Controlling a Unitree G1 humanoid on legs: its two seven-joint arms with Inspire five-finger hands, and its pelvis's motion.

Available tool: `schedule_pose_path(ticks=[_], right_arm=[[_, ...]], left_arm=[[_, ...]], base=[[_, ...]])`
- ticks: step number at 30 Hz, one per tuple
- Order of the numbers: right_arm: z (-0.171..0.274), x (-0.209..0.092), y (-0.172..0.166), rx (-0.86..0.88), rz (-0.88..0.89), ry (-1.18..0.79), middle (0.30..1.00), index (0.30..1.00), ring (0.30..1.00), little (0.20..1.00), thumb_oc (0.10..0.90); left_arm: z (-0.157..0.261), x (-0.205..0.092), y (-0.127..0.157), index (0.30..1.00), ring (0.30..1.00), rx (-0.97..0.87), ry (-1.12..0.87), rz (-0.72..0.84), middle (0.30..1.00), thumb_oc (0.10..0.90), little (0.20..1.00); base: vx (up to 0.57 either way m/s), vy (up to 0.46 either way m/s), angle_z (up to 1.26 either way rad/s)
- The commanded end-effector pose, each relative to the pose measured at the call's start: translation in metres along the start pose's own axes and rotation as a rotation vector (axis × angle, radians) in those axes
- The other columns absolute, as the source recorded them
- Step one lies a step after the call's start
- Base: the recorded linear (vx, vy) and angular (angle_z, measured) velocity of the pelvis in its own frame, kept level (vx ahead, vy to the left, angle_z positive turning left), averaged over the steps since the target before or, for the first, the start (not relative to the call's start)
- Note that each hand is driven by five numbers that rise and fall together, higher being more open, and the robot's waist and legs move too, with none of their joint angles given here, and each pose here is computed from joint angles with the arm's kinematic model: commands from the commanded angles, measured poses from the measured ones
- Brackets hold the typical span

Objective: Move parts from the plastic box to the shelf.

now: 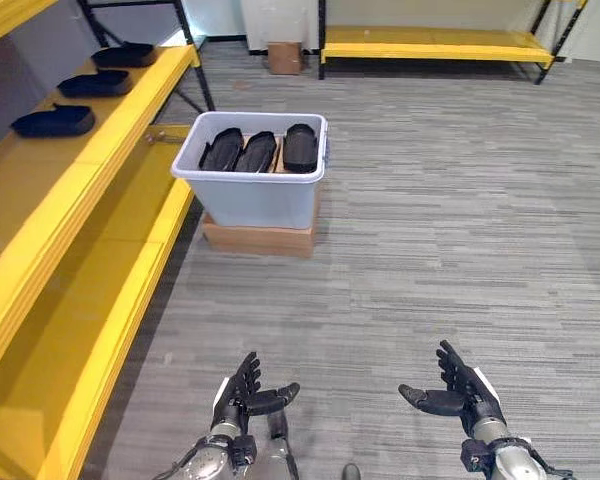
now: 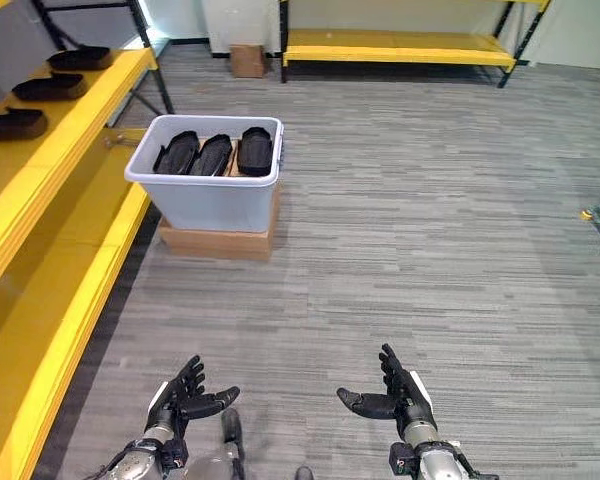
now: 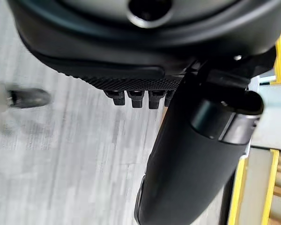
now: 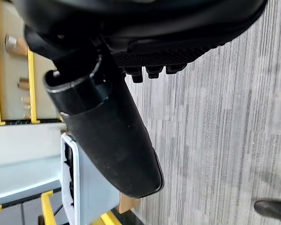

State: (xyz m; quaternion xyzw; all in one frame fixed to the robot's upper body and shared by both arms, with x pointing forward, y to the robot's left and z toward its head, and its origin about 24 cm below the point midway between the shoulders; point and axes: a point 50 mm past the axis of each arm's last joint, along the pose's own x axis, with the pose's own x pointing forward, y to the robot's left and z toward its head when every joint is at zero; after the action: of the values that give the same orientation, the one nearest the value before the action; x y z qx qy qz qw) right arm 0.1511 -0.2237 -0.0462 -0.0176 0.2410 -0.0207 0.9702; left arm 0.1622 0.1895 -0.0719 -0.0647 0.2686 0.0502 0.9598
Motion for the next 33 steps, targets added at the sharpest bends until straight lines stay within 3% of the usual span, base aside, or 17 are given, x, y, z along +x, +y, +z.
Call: schedule_pose_path(ticks=[1, 15, 24, 33], right_arm=[[0.049, 0.009, 0.010, 0.004, 0.043, -0.246, 1.000, 1.000, 1.000, 1.000, 0.900], [0.039, 0.002, 0.006, 0.044, 0.039, -0.210, 1.000, 1.000, 1.000, 1.000, 0.900], [0.042, 0.001, -0.007, 0.067, -0.013, -0.224, 1.000, 1.000, 1.000, 1.000, 0.900], [0.046, 0.001, -0.015, 0.077, -0.062, -0.243, 1.000, 1.000, 1.000, 1.000, 0.900]], left_arm=[[0.060, 0.007, 0.004, 1.000, 1.000, 0.010, -0.263, -0.009, 1.000, 0.900, 1.000], [0.060, 0.007, 0.008, 1.000, 1.000, 0.083, -0.260, -0.032, 1.000, 0.900, 1.000], [0.060, 0.016, -0.017, 1.000, 1.000, 0.046, -0.260, -0.101, 1.000, 0.900, 1.000], [0.062, 0.017, -0.019, 1.000, 1.000, 0.023, -0.257, -0.108, 1.000, 0.900, 1.000]], base=[[0.34, 0.239, -0.16], [0.38, 0.097, 0.31], [0.51, -0.128, 0.53], [0.28, -0.145, -0.05]])
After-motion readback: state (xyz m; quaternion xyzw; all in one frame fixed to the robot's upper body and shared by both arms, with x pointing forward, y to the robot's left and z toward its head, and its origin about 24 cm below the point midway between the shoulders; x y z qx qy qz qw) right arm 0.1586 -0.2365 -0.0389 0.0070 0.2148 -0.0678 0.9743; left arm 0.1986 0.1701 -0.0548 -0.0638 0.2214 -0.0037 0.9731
